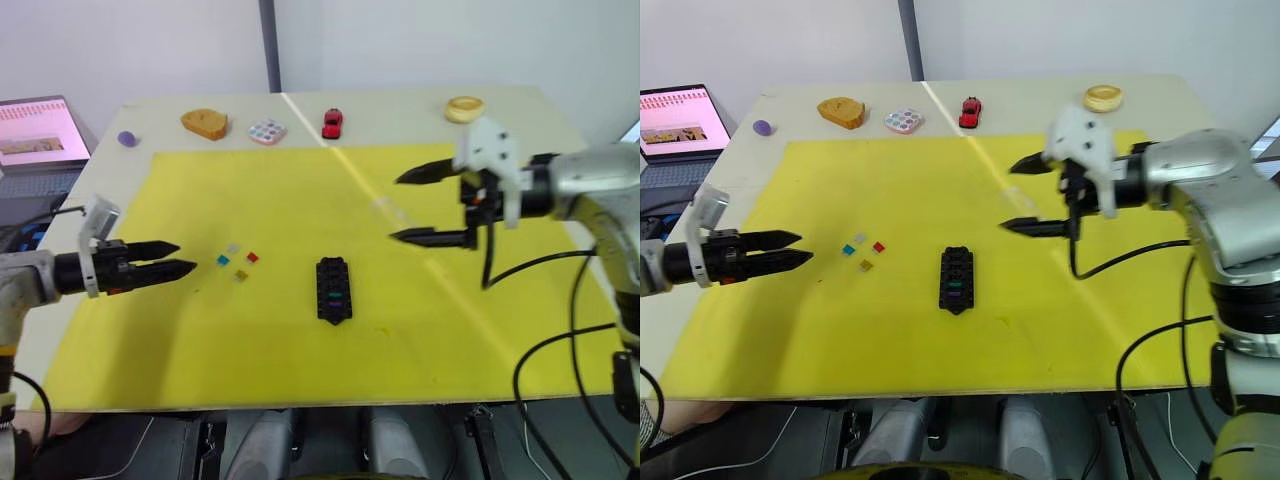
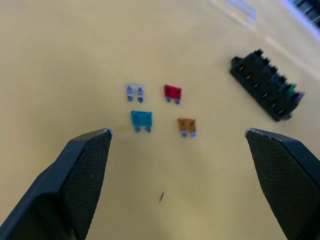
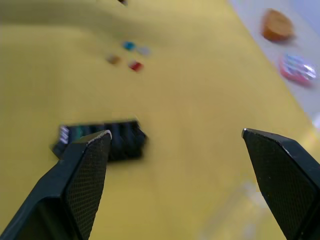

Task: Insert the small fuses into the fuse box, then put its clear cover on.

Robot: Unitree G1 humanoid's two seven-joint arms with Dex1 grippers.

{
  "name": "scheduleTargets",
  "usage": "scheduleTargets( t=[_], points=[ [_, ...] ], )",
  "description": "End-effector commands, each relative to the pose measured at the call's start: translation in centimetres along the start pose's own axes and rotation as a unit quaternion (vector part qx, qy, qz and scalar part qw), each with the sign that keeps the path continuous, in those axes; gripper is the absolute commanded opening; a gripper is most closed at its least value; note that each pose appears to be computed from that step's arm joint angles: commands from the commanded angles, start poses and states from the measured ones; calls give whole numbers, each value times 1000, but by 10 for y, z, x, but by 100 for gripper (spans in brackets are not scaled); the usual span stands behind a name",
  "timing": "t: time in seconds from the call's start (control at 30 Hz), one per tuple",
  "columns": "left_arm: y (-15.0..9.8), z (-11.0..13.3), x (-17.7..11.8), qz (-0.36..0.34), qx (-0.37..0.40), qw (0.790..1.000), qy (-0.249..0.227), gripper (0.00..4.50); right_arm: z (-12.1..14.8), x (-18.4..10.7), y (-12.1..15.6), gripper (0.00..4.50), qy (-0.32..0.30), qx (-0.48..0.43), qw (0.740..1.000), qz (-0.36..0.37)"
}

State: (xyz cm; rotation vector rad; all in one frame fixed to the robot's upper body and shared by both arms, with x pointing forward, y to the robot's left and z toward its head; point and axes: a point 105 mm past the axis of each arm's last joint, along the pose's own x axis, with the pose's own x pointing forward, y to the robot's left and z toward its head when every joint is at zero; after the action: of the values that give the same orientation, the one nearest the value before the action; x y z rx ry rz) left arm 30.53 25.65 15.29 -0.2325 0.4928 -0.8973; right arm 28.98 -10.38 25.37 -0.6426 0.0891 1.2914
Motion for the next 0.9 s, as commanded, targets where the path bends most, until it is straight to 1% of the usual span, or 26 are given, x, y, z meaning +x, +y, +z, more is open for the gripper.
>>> scheduleTargets(
  t=[0.03,0.13,0.23,0.37,0.53,0.7,0.83,0.9],
  points=[
    [11,0,6,1,-40,999,-2,364,20,12,12,450,-21,-40,999,23],
    [15,0,22,-16,-83,996,-10,217,23,19,17,450,-29,-44,998,36],
    [14,-4,31,-33,-102,994,-3,217,24,21,18,450,-30,-42,998,37],
    [21,-16,39,-22,-113,993,11,217,24,21,21,450,-30,-42,998,37],
    [27,-16,42,-15,-130,991,-1,217,24,22,22,450,-29,-41,998,35],
    [30,-21,41,-12,-142,990,1,217,23,22,22,450,-26,-40,998,32],
    [33,-13,35,-12,-171,984,-40,217,21,23,22,450,-23,-40,998,33],
    [32,-10,33,-20,-181,982,-52,217,21,24,22,450,-22,-39,998,33]
  ],
)
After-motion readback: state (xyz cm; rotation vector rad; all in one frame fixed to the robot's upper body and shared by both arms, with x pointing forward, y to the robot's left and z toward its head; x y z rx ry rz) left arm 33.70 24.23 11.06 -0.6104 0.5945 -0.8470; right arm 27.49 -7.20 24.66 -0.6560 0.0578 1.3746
